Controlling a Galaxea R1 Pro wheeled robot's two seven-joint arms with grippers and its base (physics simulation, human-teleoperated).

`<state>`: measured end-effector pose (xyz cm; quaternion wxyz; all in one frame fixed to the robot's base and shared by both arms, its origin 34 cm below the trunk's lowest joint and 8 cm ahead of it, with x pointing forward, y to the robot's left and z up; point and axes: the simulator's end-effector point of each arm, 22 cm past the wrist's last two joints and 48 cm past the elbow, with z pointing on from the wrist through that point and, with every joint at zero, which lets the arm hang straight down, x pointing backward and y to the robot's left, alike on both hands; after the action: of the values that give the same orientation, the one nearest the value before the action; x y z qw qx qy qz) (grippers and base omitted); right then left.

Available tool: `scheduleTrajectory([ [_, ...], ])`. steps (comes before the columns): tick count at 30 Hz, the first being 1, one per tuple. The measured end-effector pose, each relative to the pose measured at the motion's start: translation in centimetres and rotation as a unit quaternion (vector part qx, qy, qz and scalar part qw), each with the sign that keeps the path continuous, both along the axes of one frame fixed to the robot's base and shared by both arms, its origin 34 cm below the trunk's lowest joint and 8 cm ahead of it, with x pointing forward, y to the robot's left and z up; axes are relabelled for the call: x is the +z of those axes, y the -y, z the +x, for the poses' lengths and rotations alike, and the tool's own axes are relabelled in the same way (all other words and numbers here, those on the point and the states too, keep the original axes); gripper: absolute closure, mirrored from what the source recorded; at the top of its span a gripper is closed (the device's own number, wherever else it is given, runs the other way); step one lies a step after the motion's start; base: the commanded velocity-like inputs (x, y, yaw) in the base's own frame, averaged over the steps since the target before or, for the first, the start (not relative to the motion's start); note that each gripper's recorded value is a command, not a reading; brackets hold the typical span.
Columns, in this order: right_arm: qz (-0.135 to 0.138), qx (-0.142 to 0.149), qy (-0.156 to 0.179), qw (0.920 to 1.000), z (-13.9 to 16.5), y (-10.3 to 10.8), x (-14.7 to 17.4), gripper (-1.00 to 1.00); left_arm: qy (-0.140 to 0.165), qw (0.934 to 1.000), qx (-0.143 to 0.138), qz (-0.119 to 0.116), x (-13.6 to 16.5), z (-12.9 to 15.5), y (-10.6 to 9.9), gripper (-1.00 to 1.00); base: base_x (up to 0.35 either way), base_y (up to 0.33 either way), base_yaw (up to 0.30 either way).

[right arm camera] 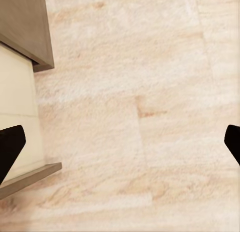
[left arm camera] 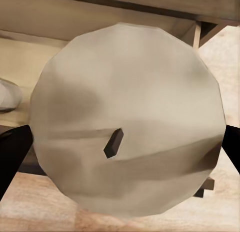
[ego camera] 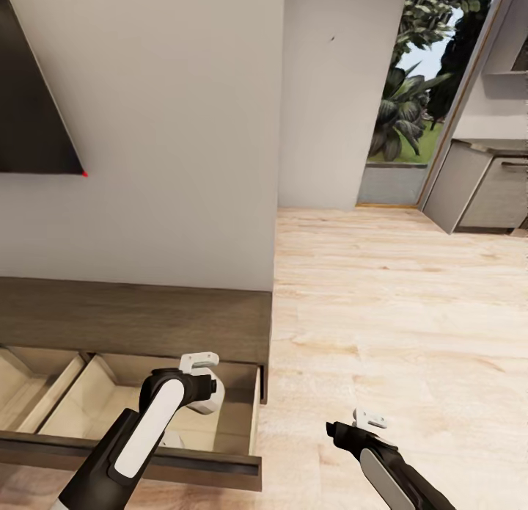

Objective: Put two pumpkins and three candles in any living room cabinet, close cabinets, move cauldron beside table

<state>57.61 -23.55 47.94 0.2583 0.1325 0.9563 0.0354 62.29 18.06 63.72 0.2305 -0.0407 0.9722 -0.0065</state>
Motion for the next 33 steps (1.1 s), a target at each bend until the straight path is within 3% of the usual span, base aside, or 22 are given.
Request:
scheduleTrajectory([
  [33,-0.001,0.0,0.001,1.0,-1.0,0.0,-6.6,-1.0,-0.017,0.9998,0.007,0.007,-8.2,-1.6,-0.5,1.0,0.0,0.0,-0.002],
])
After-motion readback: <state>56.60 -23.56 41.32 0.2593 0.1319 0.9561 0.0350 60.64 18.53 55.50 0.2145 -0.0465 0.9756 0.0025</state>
